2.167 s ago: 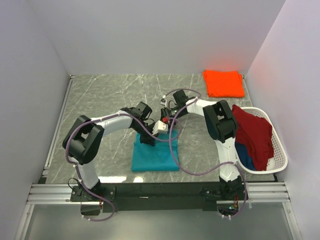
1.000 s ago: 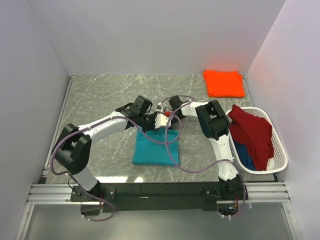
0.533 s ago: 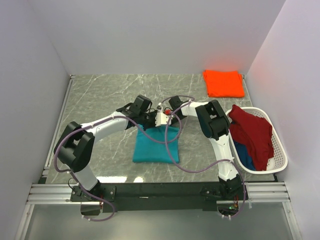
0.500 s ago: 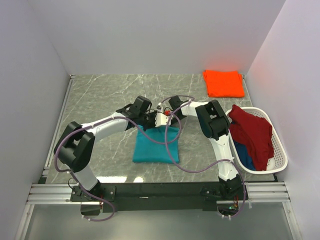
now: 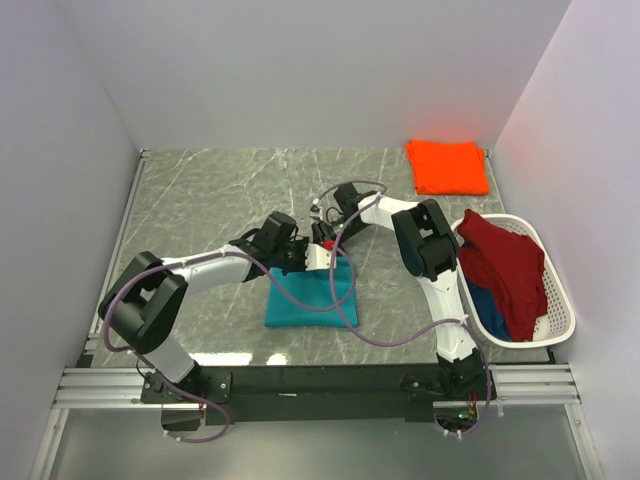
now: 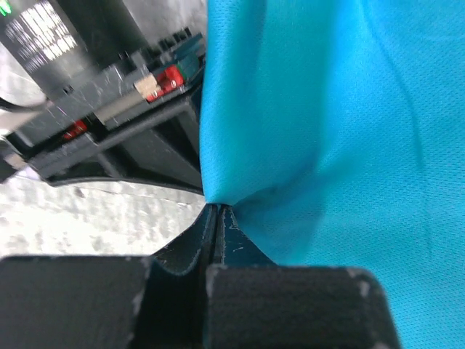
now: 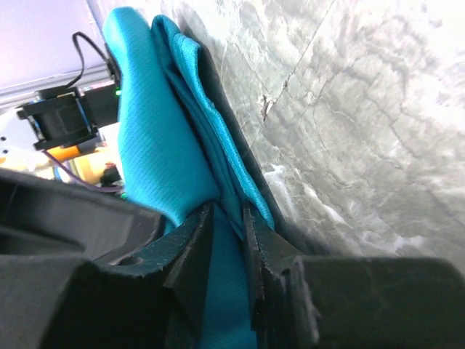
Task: Fold and stack the t-shirts
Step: Fold the tshirt
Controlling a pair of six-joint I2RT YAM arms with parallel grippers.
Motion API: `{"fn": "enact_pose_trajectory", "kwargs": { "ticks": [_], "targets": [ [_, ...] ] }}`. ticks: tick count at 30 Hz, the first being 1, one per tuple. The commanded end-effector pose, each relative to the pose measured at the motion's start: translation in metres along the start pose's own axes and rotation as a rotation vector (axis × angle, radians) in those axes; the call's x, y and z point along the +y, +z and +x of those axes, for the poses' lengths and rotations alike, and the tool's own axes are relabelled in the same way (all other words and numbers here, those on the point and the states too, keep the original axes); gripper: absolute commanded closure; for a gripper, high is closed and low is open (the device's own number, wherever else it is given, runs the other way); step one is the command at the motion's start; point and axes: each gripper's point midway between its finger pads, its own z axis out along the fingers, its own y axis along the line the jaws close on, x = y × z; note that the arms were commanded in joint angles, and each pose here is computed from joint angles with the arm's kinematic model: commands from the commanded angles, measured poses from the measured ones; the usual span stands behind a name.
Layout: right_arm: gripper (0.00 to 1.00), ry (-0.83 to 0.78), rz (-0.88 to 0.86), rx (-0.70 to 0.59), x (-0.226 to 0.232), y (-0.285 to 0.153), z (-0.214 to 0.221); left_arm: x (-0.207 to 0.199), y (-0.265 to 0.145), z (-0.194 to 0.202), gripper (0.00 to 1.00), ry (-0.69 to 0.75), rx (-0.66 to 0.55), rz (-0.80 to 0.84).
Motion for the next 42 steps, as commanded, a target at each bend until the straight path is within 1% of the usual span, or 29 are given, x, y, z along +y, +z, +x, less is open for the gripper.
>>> {"fn": "enact_pose_trajectory", "kwargs": {
  "ticks": [1, 5, 7, 8, 11, 12, 13, 14, 15, 17, 18, 20, 22, 24, 25, 27, 28, 29, 30, 31, 32, 34, 35, 38, 42],
  "targets": [
    [0.68, -0.119, 0.123, -0.065, 0.003, -0.015, -0.024, 0.02, -0.014, -0.03, 0.99, 0.094, -0.085, -0.101],
    [0.65, -0.178, 0.167, -0.085, 0.011, -0.028, -0.038, 0.013, -0.017, -0.035, 0.99, 0.133, -0.105, -0.1],
    [0.61, -0.211, 0.192, -0.117, 0.018, -0.04, -0.052, 0.011, -0.017, -0.036, 0.99, 0.146, -0.106, -0.098],
    [0.57, -0.241, 0.208, -0.126, 0.016, -0.048, -0.056, 0.012, -0.016, -0.038, 0.99, 0.141, -0.109, -0.095],
    [0.52, -0.29, 0.252, -0.174, 0.018, -0.072, -0.07, 0.012, -0.011, -0.035, 0.99, 0.119, -0.097, -0.086],
    [0.49, -0.305, 0.259, -0.19, 0.021, -0.081, -0.072, 0.014, -0.01, -0.034, 0.99, 0.108, -0.093, -0.088],
    [0.47, -0.309, 0.265, -0.198, 0.021, -0.087, -0.073, 0.013, -0.005, -0.029, 0.99, 0.101, -0.081, -0.078],
    [0.4, -0.315, 0.267, -0.198, 0.021, -0.093, -0.071, 0.018, -0.004, -0.032, 0.99, 0.099, -0.087, -0.087],
    [0.38, -0.317, 0.27, -0.217, 0.022, -0.105, -0.073, 0.021, 0.0, -0.026, 0.99, 0.076, -0.08, -0.083],
    [0.35, -0.305, 0.259, -0.222, 0.021, -0.116, -0.069, 0.03, 0.003, -0.029, 0.98, 0.06, -0.087, -0.076],
    [0.34, -0.295, 0.261, -0.244, 0.019, -0.128, -0.069, 0.032, 0.008, -0.024, 0.91, 0.031, -0.085, -0.064],
    [0.32, -0.269, 0.247, -0.247, 0.015, -0.136, -0.062, 0.049, 0.007, -0.025, 0.77, 0.01, -0.097, -0.083],
    [0.31, -0.242, 0.233, -0.258, 0.011, -0.147, -0.054, 0.056, 0.006, -0.028, 0.62, -0.025, -0.114, -0.073],
    [0.31, -0.226, 0.23, -0.254, 0.009, -0.153, -0.044, 0.064, -0.008, -0.026, 0.55, -0.102, -0.109, -0.062],
    [0.31, -0.216, 0.234, -0.261, 0.007, -0.158, -0.041, 0.062, -0.014, -0.029, 0.54, -0.134, -0.131, -0.034],
    [0.32, -0.216, 0.236, -0.265, 0.009, -0.162, -0.033, 0.073, -0.035, -0.031, 0.53, -0.25, -0.155, -0.031],
    [0.33, -0.196, 0.23, -0.253, 0.006, -0.159, -0.024, 0.061, -0.041, -0.029, 0.53, -0.326, -0.157, 0.032],
    [0.34, -0.19, 0.228, -0.255, 0.005, -0.158, -0.02, 0.068, -0.051, -0.026, 0.53, -0.444, -0.16, 0.026],
    [0.35, -0.191, 0.221, -0.259, 0.01, -0.157, -0.016, 0.065, -0.054, -0.021, 0.53, -0.526, -0.151, 0.05],
    [0.36, -0.159, 0.195, -0.246, 0.006, -0.15, -0.006, 0.057, -0.058, -0.015, 0.54, -0.615, -0.133, 0.084],
    [0.36, -0.156, 0.19, -0.258, 0.007, -0.149, -0.005, 0.056, -0.064, -0.009, 0.54, -0.743, -0.139, 0.104],
    [0.37, -0.122, 0.187, -0.249, -0.001, -0.141, 0.005, 0.053, -0.065, 0.003, 0.54, -0.874, -0.138, 0.118],
    [0.38, -0.117, 0.193, -0.256, -0.005, -0.141, 0.004, 0.049, -0.067, 0.014, 0.54, -0.994, -0.138, 0.124],
    [0.4, -0.098, 0.203, -0.253, -0.015, -0.135, 0.009, 0.051, -0.068, 0.031, 0.54, -1.144, -0.157, 0.094],
    [0.4, -0.072, 0.2, -0.249, -0.025, -0.127, 0.012, 0.045, -0.055, 0.048, 0.54, -1.286, -0.14, 0.108]
  ]
}}
